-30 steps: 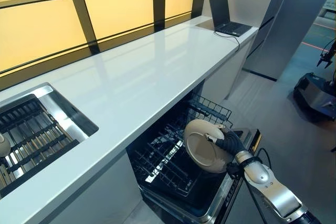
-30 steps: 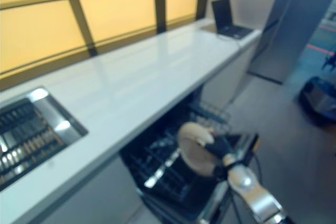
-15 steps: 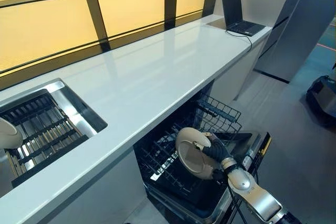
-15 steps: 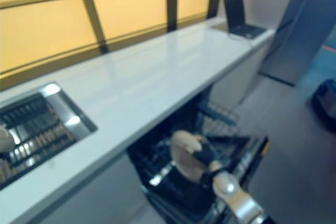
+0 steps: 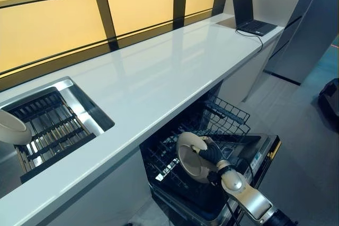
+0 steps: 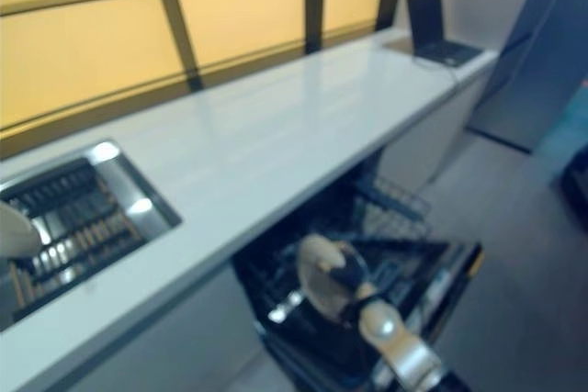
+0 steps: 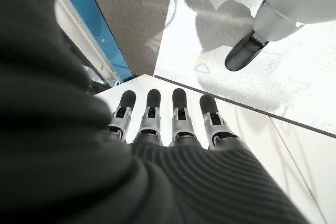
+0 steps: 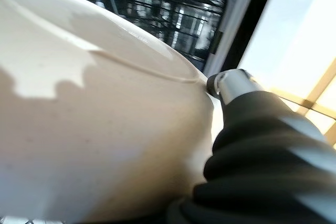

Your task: Take plates into dishwasher

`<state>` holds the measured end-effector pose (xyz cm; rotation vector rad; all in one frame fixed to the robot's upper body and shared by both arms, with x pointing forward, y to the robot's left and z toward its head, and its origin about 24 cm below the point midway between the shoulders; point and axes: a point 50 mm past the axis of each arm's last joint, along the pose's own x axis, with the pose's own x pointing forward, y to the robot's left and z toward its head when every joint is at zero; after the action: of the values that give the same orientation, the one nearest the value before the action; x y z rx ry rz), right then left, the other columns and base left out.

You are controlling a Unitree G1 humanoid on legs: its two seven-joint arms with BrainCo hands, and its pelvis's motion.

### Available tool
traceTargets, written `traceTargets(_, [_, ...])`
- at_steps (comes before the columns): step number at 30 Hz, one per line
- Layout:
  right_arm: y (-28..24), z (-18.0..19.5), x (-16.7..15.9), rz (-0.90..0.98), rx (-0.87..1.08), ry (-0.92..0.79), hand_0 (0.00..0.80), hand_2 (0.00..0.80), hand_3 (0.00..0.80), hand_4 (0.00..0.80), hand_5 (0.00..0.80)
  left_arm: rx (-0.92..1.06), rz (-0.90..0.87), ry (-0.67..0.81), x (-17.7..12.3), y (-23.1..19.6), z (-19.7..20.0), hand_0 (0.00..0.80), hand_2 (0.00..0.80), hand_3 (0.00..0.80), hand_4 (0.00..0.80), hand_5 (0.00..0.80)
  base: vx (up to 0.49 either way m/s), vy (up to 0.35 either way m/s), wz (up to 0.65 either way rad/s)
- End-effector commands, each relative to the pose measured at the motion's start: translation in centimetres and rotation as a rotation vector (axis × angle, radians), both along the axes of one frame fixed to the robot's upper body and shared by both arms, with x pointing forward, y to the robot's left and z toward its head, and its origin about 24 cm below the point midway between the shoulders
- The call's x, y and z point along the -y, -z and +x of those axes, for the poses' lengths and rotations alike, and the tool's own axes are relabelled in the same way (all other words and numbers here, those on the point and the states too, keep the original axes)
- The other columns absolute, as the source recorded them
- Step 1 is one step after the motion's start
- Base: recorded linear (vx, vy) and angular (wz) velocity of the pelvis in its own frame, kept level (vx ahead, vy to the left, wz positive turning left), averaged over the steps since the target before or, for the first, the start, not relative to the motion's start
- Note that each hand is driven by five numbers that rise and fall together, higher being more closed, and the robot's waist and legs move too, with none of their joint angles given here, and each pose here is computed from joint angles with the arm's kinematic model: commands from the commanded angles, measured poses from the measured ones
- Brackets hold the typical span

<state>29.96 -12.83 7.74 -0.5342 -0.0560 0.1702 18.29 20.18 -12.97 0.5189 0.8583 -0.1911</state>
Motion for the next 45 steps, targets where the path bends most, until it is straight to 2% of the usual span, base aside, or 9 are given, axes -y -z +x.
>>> traceTargets(1, [-3.4,1.4,-2.0,0.011,0.152,-0.05,0.8,0.8,0.8,0.8,0.8,0.051,0.029,0.077,0.5,-1.1,2.6,0.0,0.0,0.0,0.0,0.0,0.011,0.001,0.03])
traceTargets(22, [-1.5,3.2,-2.2,-0.263,0.094,-0.067,0.8,0.8,0.8,0.8,0.8,0.067,0.046,0.114,0.3,-1.8,3.6,0.0,0.0,0.0,0.0,0.0,0.008,0.0,0.05])
traceTargets(35, [-3.1,4.8,-2.3,-0.421,0.16,-0.073,0.8,0.8,0.8,0.8,0.8,0.08,0.059,0.122,-0.1,-2.3,4.4,0.0,0.0,0.0,0.0,0.0,0.004,-0.01,0.06])
traceTargets(45, [-3.4,5.8,-2.1,-0.453,0.145,0.001,0.8,0.8,0.8,0.8,0.8,0.092,0.069,0.12,-0.5,-2.7,4.7,0.0,0.0,0.0,0.0,0.0,-0.001,-0.005,0.05])
